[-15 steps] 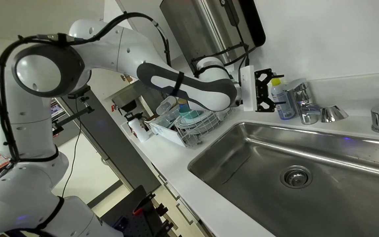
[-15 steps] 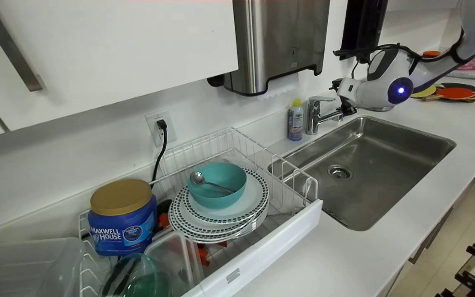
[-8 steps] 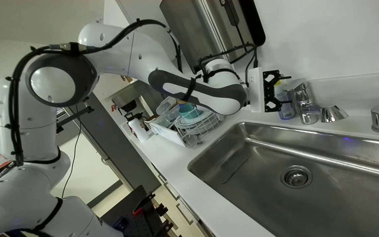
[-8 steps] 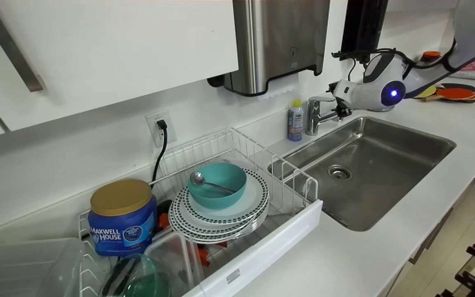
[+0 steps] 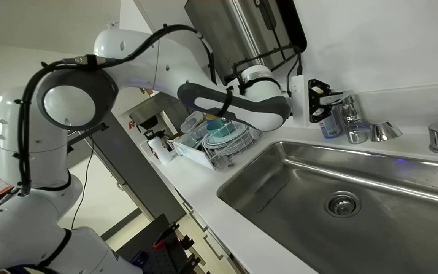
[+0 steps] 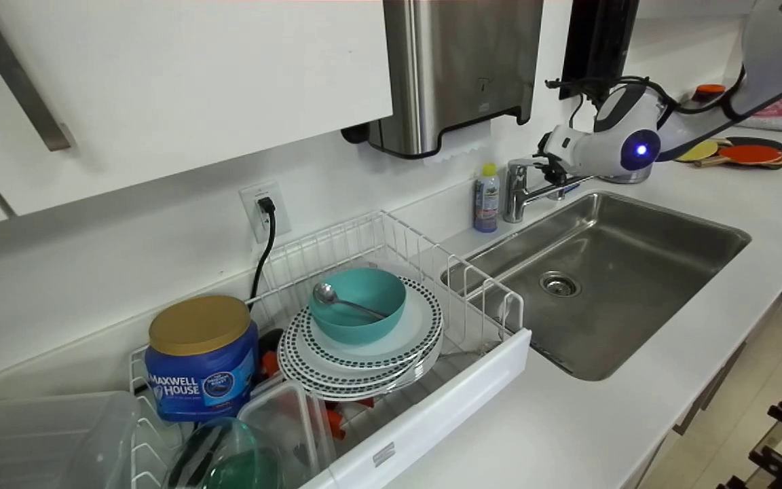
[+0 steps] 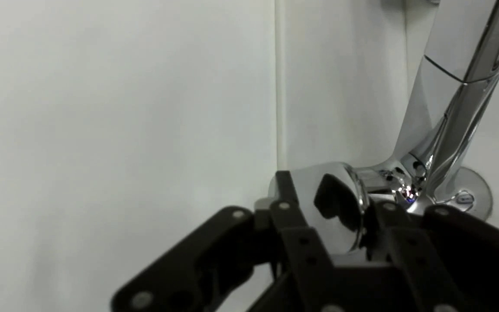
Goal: Open the tap
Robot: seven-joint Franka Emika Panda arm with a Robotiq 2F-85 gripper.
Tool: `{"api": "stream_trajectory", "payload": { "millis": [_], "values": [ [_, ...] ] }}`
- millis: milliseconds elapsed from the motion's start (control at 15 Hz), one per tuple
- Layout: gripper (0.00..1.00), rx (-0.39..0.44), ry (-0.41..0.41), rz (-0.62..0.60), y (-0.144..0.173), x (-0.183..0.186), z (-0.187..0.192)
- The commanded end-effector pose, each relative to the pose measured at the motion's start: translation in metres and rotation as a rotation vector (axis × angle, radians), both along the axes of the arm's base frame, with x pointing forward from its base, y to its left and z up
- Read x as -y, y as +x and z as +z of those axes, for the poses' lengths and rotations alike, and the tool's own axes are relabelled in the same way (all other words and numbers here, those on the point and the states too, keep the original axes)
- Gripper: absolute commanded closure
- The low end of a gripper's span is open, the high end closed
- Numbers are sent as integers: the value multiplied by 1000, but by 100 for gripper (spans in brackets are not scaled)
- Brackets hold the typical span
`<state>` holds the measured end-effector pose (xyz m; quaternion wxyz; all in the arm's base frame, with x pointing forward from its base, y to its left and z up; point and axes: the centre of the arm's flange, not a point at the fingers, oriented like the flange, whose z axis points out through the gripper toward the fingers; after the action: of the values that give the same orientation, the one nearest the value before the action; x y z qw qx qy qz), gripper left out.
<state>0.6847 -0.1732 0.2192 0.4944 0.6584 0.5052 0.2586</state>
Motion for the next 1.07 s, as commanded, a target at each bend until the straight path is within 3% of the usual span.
{"api": "stream_trajectory", "payload": {
  "millis": [0, 1000],
  "values": [
    [100, -3, 14, 52, -25, 19, -4],
    [98, -44, 101, 61, -21, 32, 49]
  ]
}}
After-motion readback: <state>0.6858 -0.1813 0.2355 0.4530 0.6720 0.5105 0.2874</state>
